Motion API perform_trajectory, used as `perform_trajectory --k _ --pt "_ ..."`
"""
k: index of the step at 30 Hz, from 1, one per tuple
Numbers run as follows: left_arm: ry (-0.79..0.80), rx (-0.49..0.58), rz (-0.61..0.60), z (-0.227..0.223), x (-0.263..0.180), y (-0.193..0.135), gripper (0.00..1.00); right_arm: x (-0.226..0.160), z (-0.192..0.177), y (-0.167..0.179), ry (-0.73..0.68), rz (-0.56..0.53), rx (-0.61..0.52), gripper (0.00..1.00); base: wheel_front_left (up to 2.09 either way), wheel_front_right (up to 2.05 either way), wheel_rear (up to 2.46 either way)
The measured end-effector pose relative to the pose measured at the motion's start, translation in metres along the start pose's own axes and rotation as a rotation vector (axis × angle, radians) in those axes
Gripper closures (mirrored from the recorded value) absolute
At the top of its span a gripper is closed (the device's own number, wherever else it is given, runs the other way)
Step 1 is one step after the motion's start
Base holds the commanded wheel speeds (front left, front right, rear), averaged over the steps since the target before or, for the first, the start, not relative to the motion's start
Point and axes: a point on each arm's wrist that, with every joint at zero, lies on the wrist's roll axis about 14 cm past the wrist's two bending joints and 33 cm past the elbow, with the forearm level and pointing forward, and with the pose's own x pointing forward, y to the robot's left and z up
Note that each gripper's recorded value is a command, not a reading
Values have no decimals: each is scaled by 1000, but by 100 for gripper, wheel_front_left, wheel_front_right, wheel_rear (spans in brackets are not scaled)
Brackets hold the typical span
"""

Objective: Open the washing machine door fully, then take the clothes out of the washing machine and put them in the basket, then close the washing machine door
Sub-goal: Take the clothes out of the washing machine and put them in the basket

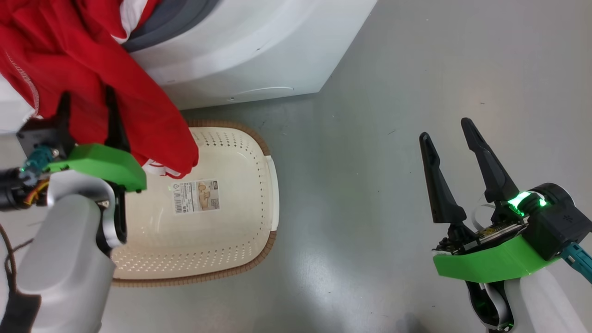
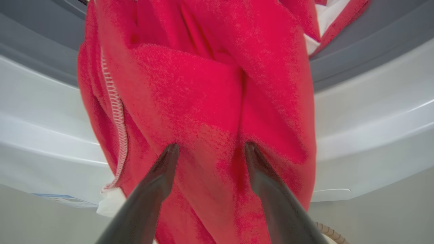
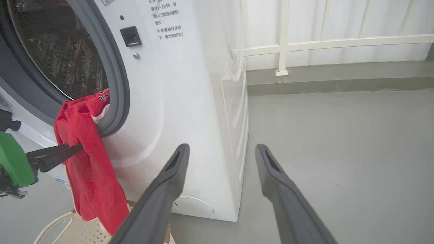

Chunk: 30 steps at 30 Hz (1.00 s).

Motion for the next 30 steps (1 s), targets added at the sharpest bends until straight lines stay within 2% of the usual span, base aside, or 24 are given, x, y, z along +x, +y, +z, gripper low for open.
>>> perform_trajectory --k 10,11,13,14,25,30 --pt "-1 9 1 3 11 4 0 2 2 0 -7 2 -2 0 0 0 0" --pt "-1 9 1 3 11 4 13 2 2 0 -7 2 -2 0 0 0 0" --pt "7 10 -2 1 13 4 96 2 2 0 -7 2 -2 0 0 0 0" --pt "9 7 -8 1 14 4 100 2 2 0 -7 1 -2 0 0 0 0" --pt "-67 -45 -49 28 16 -7 100 3 3 2 -10 7 0 0 0 0 0" --pt "-103 -54 -67 32 3 -10 100 5 3 5 -13 16 5 0 0 0 0"
